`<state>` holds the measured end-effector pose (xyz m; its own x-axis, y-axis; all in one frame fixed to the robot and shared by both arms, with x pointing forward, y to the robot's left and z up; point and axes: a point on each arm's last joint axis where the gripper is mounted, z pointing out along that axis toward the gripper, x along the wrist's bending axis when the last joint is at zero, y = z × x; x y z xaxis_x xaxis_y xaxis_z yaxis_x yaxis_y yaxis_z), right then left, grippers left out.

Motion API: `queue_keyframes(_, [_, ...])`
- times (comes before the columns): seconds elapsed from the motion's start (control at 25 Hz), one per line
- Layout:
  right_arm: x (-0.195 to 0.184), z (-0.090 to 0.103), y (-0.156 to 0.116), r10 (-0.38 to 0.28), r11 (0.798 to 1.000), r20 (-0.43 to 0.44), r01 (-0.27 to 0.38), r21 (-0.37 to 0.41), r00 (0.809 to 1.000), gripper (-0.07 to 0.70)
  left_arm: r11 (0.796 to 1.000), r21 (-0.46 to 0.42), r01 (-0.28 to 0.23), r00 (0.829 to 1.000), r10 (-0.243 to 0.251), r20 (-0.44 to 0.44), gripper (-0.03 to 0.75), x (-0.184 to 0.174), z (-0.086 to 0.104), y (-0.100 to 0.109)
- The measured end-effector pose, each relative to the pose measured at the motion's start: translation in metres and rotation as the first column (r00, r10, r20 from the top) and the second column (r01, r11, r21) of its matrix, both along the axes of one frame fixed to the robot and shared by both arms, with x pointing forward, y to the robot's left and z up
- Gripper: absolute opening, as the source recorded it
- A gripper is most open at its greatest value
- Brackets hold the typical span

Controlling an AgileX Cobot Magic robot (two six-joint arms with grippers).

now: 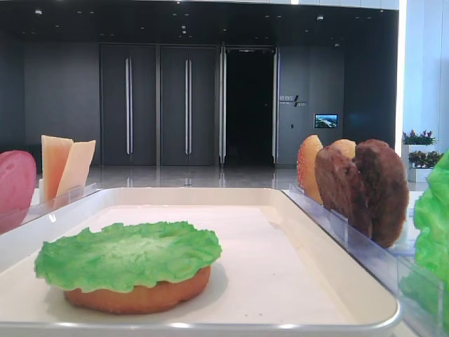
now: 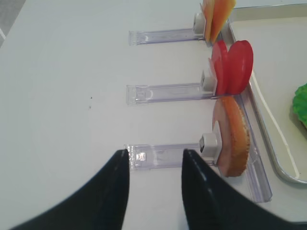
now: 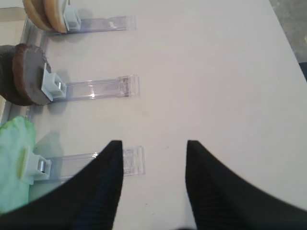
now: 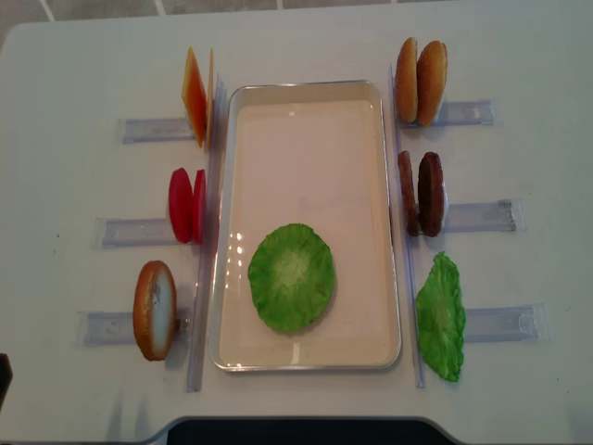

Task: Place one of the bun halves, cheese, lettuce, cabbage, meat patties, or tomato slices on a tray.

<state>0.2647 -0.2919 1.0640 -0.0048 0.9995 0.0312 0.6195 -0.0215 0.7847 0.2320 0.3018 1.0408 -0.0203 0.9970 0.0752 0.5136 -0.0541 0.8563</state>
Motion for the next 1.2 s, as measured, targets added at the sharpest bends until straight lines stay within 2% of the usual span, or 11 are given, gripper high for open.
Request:
queue_keyframes(0.16, [-0.021, -0.003, 0.000, 0.032, 0.999, 0.079, -0.030, -0.032, 0.996, 0.326, 1.000, 0.000, 0.000, 1.000, 0.000, 0.000, 0.283, 0.000, 0.000, 0.000])
queue_keyframes(0.28, [-0.032, -0.006, 0.001, 0.050, 0.998, 0.107, -0.046, -0.037, 0.993, 0.325, 1.000, 0.000, 0.000, 1.000, 0.000, 0.000, 0.283, 0.000, 0.000, 0.000])
queue_keyframes(0.44, [-0.035, -0.018, 0.001, 0.049, 0.998, 0.113, -0.045, -0.037, 0.992, 0.325, 1.000, 0.000, 0.000, 1.000, 0.000, 0.000, 0.283, 0.000, 0.000, 0.000])
queue_keyframes(0.56, [-0.035, -0.018, 0.001, 0.052, 0.998, 0.120, -0.048, -0.037, 0.991, 0.325, 1.000, 0.000, 0.000, 1.000, 0.000, 0.000, 0.283, 0.000, 0.000, 0.000])
queue_keyframes(0.8, [-0.036, -0.018, 0.001, 0.103, 0.994, 0.122, -0.099, -0.036, 0.987, 0.325, 1.000, -0.001, 0.000, 1.000, 0.000, 0.000, 0.283, 0.000, 0.000, 0.000])
queue_keyframes(1.2, [-0.036, -0.018, 0.000, 0.104, 0.994, 0.121, -0.100, -0.038, 0.987, 0.325, 1.000, -0.001, 0.000, 1.000, 0.000, 0.000, 0.283, 0.000, 0.000, 0.000])
